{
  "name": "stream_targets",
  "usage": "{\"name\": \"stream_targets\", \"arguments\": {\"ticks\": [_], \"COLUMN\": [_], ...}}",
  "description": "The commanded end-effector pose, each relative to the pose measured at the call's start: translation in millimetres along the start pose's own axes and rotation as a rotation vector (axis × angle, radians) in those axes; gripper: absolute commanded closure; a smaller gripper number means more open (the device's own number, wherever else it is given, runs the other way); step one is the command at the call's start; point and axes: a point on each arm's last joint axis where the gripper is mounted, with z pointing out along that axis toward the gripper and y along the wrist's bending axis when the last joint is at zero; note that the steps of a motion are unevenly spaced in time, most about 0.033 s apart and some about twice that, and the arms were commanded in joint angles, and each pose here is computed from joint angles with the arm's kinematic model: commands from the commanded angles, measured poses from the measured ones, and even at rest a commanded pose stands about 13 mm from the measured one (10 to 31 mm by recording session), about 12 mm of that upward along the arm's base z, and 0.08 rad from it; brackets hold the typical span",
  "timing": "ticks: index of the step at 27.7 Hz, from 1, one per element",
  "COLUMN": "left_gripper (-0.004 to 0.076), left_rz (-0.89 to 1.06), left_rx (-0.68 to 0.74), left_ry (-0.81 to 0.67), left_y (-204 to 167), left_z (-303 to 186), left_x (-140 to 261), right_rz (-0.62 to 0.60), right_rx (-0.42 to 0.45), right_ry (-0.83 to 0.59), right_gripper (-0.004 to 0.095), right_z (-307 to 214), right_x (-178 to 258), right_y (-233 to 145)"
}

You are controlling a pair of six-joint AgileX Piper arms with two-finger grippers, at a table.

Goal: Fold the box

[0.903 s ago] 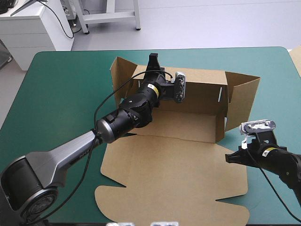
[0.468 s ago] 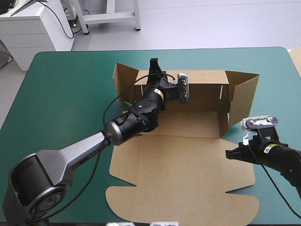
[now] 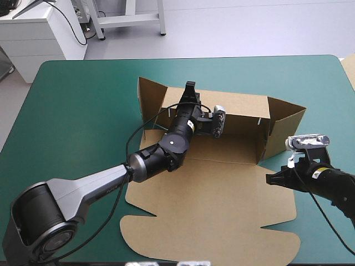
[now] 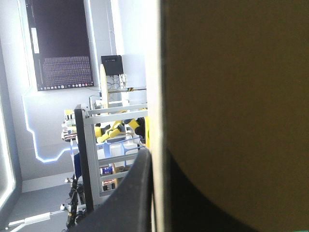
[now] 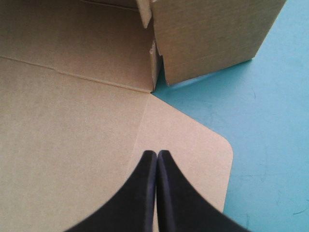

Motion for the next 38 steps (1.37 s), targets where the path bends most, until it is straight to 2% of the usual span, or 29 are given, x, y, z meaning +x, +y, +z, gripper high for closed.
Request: {"name": "stream_targets", "arguments": {"ticks": [1, 6, 13, 17, 19, 28, 33, 38], "left_gripper": [0.0731, 0.0731, 0.0731, 0.0731, 0.0731, 0.0731, 0.0731, 0.0731], "left_rz": [-0.038, -0.06, -0.094, -0.094, -0.094, -0.094, -0.094, -0.094], "left_rx": [-0.048, -0.042, -0.011, -0.011, -0.01, -0.01, -0.01, -0.01], "left_ry": [0.004, 0.008, 0.004, 0.004, 0.003, 0.001, 0.001, 0.003], "left_y": [14.8, 6.6, -3.0, -3.0, -3.1, -3.1, -3.1, -3.1], "left_z": [-13.6, -13.0, -9.3, -9.3, -9.3, -9.3, -9.3, -9.3], "left_x": [5.1, 6.6, 5.5, 5.5, 5.4, 5.2, 5.2, 5.3], "right_rz": [0.019, 0.027, 0.023, 0.02, 0.009, -0.003, 0.03, 0.083], "right_rx": [-0.007, -0.014, -0.008, 0.049, 0.08, 0.121, 0.154, 0.081], "right_ry": [-0.095, -0.117, -0.248, -0.308, -0.3, -0.292, -0.222, -0.103], "right_gripper": [0.0927, 0.0927, 0.0927, 0.0927, 0.0927, 0.0927, 0.0927, 0.0927], "right_z": [-10.4, -12.8, -37.6, -50.5, -50.2, -29.6, -7.8, 27.0], "right_x": [-12.0, -15.6, -41.7, -65.1, -79.9, -155.9, -192.5, -206.5], "right_y": [1.3, 2.2, 5.4, 2.0, -0.8, -9.2, -27.9, -50.1]}}
